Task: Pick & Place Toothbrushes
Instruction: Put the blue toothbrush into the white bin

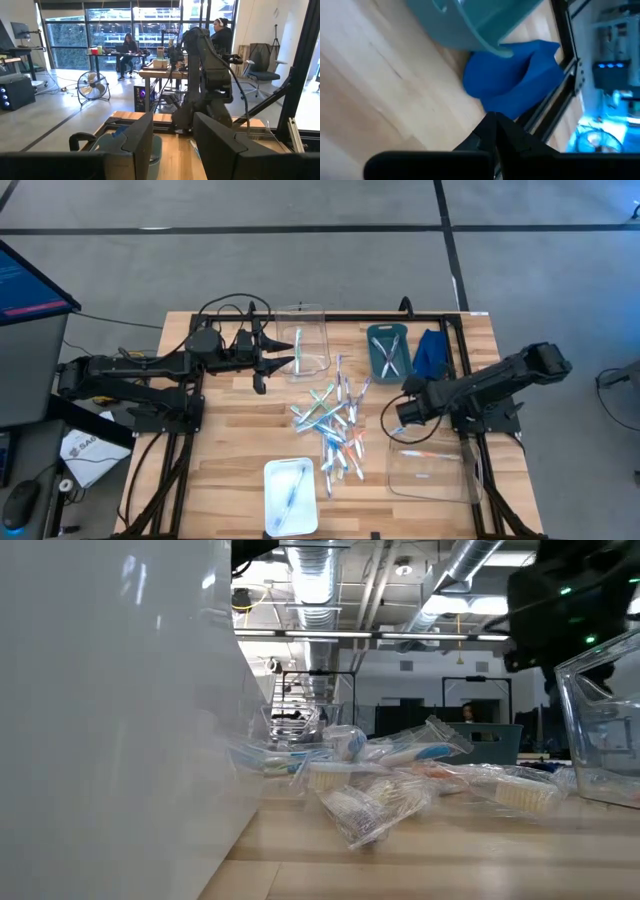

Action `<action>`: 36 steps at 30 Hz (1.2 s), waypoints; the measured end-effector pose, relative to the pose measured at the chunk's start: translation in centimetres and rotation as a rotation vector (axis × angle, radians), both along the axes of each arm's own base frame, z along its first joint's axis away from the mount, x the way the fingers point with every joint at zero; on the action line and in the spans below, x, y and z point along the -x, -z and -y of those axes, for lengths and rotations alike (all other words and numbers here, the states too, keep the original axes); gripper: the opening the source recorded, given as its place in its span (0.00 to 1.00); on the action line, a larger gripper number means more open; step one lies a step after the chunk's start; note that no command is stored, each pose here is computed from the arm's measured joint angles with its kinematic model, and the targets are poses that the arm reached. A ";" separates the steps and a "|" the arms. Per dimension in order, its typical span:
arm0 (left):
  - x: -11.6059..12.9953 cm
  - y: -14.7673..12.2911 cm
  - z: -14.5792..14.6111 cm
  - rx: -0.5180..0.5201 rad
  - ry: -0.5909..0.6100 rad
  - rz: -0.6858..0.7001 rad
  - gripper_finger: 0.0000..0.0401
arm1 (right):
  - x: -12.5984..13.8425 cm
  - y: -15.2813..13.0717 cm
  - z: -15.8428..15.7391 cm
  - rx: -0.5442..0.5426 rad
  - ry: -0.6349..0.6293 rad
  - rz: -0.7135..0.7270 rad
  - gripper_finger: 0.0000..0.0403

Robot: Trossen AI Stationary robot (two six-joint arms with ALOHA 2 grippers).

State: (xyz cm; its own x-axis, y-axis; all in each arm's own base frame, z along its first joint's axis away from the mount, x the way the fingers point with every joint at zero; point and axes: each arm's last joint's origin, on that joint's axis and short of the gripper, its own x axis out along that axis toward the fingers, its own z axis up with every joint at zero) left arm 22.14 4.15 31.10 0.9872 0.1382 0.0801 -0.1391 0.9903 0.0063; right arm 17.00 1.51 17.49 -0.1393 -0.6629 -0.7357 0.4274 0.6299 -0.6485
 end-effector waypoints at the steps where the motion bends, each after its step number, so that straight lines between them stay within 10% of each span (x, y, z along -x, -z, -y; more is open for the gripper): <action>1: 0.0 0.0 0.0 0.000 0.000 0.000 0.34 | -0.3 -0.1 0.4 -0.001 -0.001 -0.032 0.00; 6: 0.0 -0.1 -0.1 0.002 -0.044 0.011 0.34 | -2.0 -1.5 2.5 -0.078 0.009 -0.045 0.00; 12: 0.0 -0.1 -0.2 0.010 -0.067 0.013 0.34 | -3.3 -2.6 1.3 -0.335 -0.276 0.132 0.00; 23: -0.9 0.9 -0.5 -0.006 -0.073 -0.034 0.34 | 0.5 -2.8 -1.0 -0.347 -0.270 -0.106 0.00; 36: -1.0 0.8 -1.0 -0.008 -0.096 -0.013 0.34 | 0.0 -3.1 -2.4 -0.378 -0.251 0.087 0.00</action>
State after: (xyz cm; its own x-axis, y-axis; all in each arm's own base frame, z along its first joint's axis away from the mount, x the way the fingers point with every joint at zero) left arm 23.16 5.19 30.30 0.9705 0.2312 0.0684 -0.2329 0.9724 0.0171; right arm 16.96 3.93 20.58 0.0642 -0.3509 -0.9342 0.2740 0.9064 -0.3217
